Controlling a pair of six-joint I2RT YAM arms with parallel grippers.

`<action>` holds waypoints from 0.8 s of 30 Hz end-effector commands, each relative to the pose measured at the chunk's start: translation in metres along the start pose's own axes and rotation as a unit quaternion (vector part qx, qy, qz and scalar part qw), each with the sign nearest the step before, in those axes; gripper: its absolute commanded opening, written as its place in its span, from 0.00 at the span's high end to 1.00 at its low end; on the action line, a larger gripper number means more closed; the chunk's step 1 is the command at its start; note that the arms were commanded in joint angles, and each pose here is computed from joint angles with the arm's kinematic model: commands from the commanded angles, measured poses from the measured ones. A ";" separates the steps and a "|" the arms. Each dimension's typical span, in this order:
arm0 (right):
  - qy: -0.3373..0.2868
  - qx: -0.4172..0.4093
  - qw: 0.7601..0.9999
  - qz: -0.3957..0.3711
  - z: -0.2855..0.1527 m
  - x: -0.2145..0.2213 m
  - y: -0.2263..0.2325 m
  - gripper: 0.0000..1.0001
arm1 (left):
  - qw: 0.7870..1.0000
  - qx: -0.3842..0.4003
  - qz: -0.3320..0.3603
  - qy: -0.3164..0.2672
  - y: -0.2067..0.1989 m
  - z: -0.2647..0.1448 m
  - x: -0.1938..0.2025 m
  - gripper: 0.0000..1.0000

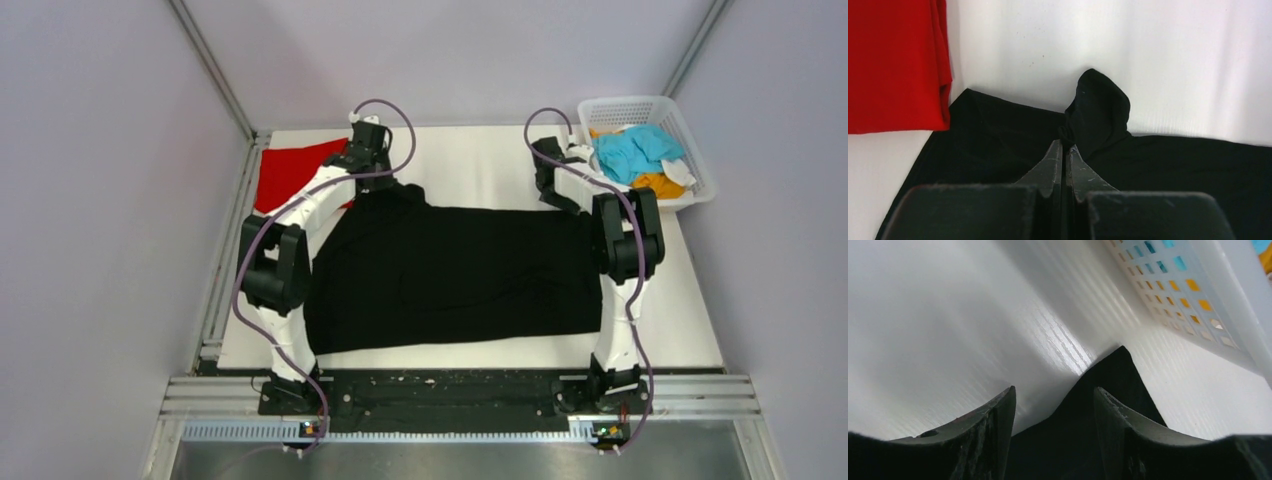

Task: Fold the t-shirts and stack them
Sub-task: Grab the side of the flattened tshirt furthest away from the robot with both arms, then fold the other side of the tshirt into a rectangle

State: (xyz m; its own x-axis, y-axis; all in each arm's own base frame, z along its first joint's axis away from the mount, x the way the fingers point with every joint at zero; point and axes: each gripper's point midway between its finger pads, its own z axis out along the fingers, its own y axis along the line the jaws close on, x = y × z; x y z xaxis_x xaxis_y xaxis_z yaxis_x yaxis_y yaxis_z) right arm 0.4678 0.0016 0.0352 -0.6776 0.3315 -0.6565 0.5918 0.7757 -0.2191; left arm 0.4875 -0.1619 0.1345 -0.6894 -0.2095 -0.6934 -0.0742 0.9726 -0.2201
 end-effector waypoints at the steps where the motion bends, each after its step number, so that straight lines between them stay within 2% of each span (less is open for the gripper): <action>1: 0.028 0.043 0.999 -0.017 0.004 0.023 -0.027 0.44 | 1.000 0.009 -0.006 -0.027 -0.002 -0.023 -0.015 1.00; 11: 0.009 0.046 0.999 0.013 -0.012 0.030 -0.050 0.63 | 0.999 -0.004 -0.005 -0.033 0.011 -0.038 -0.007 1.00; 15: -0.002 0.031 0.999 0.018 -0.009 0.024 -0.042 0.93 | 0.999 -0.006 0.000 -0.034 0.012 -0.039 -0.006 1.00; 16: -0.005 0.025 1.000 0.018 -0.008 0.020 -0.038 0.98 | 0.999 -0.004 0.002 -0.034 0.011 -0.039 -0.007 1.00; 24: -0.045 -0.037 0.998 0.019 -0.029 -0.006 -0.022 1.00 | 0.999 0.022 0.009 -0.026 0.002 -0.052 -0.008 1.00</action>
State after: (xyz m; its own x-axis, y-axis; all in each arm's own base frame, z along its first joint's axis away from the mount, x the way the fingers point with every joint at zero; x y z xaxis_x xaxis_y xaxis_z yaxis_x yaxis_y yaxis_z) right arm 0.4292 -0.0090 0.0283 -0.6803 0.3305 -0.6542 0.6012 0.7621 -0.2402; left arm 0.4590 -0.1499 0.1371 -0.6978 -0.1934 -0.6897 -0.0734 0.9771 -0.1997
